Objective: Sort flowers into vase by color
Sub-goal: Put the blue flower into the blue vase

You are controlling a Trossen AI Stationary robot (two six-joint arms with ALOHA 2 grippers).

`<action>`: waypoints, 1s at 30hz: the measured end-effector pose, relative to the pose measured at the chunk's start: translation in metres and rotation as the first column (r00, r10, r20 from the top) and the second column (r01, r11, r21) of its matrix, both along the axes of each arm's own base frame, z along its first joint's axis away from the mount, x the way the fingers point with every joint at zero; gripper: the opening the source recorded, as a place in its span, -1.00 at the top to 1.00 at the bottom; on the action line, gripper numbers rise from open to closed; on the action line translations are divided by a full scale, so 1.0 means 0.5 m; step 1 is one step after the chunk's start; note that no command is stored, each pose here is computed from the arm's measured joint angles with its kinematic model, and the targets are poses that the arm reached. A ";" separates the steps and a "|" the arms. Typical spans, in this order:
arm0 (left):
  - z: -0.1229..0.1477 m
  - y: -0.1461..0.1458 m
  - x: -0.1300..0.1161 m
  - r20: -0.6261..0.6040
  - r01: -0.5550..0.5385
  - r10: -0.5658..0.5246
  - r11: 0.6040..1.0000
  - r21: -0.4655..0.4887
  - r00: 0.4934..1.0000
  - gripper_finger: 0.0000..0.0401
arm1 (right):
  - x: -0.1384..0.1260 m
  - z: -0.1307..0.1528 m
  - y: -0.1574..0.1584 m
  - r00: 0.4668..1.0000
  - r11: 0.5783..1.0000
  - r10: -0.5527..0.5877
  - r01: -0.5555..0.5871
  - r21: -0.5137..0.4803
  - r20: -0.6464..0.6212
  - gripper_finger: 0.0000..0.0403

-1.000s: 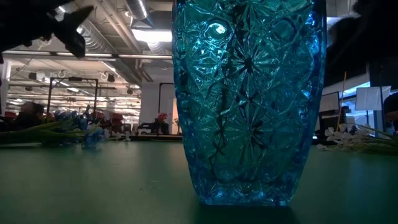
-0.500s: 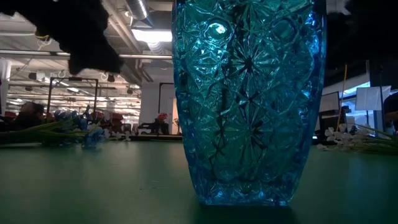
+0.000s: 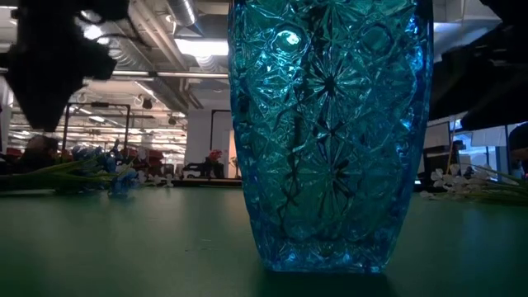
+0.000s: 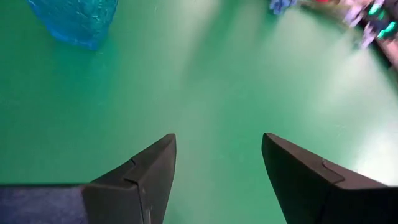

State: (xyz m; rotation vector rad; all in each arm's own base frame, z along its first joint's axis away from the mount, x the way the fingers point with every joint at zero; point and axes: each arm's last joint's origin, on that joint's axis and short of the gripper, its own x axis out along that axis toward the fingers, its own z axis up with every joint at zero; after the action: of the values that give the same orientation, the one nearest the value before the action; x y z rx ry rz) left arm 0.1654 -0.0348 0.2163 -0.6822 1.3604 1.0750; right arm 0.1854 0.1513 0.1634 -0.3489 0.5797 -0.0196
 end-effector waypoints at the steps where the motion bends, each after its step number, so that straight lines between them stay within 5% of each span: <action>1: -0.009 0.002 -0.002 -0.018 -0.004 0.004 1.000 0.004 1.000 0.14 | 0.001 0.002 0.001 1.000 1.000 0.008 -0.008 -0.021 0.004 -0.18; 7: -0.068 0.027 -0.013 -0.059 -0.059 0.059 0.998 0.012 0.996 0.02 | 0.003 0.005 0.001 1.000 0.998 0.022 -0.021 -0.065 0.010 -0.18; 14: -0.084 0.053 0.013 0.059 -0.065 0.066 0.997 -0.030 0.996 -0.02 | 0.002 0.004 0.004 0.998 0.998 0.054 -0.054 -0.041 -0.013 -0.18; 30: -0.164 0.069 0.004 -0.068 -0.088 0.089 0.996 0.014 0.994 0.11 | 0.003 0.004 0.004 0.999 0.999 0.040 -0.040 -0.015 -0.005 -0.18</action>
State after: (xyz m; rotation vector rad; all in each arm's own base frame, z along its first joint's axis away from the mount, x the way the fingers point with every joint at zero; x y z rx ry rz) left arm 0.1671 -0.0005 0.1342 -0.7084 1.3929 1.1850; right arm 0.1867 0.1534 0.1656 -0.3751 0.5774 0.0152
